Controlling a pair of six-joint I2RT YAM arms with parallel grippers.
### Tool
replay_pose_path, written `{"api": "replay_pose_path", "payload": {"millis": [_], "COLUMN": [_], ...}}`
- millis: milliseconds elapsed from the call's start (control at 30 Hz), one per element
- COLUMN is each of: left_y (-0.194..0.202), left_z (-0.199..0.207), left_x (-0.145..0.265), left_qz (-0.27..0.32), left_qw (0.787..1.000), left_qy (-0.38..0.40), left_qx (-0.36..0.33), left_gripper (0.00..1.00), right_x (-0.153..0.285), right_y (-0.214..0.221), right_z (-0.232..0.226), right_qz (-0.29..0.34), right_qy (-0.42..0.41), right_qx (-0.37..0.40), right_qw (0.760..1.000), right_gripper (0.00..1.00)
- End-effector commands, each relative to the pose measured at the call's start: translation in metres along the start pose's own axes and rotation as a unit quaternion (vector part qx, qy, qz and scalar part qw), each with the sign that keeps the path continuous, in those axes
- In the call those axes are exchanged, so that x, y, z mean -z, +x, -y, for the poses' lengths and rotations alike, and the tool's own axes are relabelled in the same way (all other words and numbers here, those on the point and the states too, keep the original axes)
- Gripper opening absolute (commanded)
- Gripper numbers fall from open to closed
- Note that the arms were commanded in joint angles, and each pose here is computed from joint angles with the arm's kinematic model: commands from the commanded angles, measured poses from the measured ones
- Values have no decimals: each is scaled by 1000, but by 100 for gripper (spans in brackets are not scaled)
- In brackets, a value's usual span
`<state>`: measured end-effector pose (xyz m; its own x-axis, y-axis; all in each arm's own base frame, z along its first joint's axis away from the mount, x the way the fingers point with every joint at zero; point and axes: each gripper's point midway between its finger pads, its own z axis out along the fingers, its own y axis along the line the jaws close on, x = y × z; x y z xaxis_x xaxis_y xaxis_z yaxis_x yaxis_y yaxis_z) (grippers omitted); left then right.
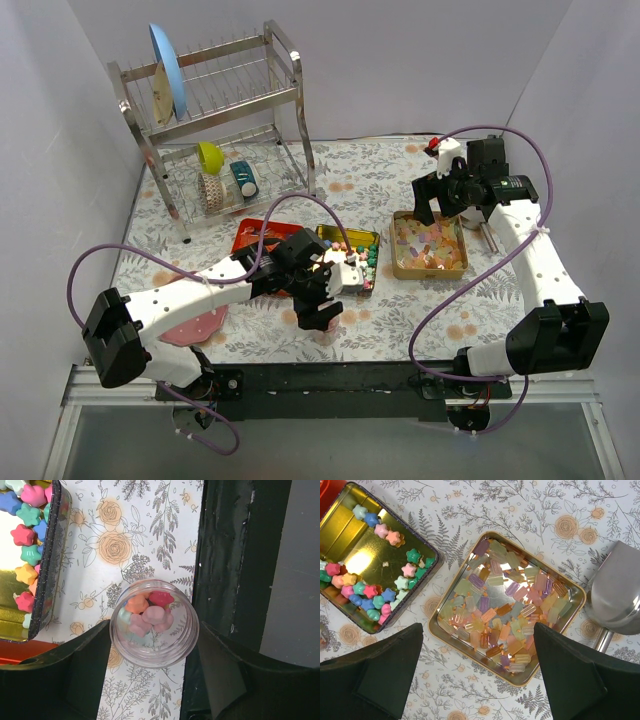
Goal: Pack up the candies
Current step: Close the bottle lid on the packing bottle, then pick up the packing bottle from the center of the board.
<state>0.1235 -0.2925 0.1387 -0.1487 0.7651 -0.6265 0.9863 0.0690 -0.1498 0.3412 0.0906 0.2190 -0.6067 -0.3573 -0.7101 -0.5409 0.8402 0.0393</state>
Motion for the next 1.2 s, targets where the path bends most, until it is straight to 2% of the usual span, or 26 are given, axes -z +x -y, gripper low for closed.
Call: {"api": "replay_pose_path", "payload": {"millis": [0,133,267,333,467,667,767,900,1100,1167], "left_y": [2,-4,-4,-1,9,29,23,-1,8,18], "left_z": [-1,-4,-8,-7,-7,-8,-6,-6,-3,-6], "left_x": [-3,-2,5,11,24,27,27,37,21,10], "left_qz": [0,7,9,12,26,61,108,207,259,247], "left_qw": [1000,1000,999,999,997,990,984,966,957,958], "left_qy": [-7,-16,-37,-47,-77,-101,-102,-114,-102,-103], "left_qx": [-3,-2,3,1,3,77,101,101,84,100], "left_gripper": [66,82,95,98,98,98,98,98,98,98], "right_x": [5,5,5,5,5,8,10,12,7,10], "right_y": [-9,-7,-6,-7,-5,-12,-17,-22,-21,-28], "right_z": [-4,-5,-5,-5,-5,-3,-1,1,4,6], "right_qz": [27,24,23,24,19,20,18,10,-20,-17], "right_qy": [-4,-5,-5,-5,-5,-4,-5,-7,-13,-11], "right_qx": [7,9,8,9,8,15,29,45,35,41], "right_qw": [1000,1000,1000,1000,1000,1000,999,999,999,999], "right_gripper": [98,98,98,98,98,98,98,98,98,98]}}
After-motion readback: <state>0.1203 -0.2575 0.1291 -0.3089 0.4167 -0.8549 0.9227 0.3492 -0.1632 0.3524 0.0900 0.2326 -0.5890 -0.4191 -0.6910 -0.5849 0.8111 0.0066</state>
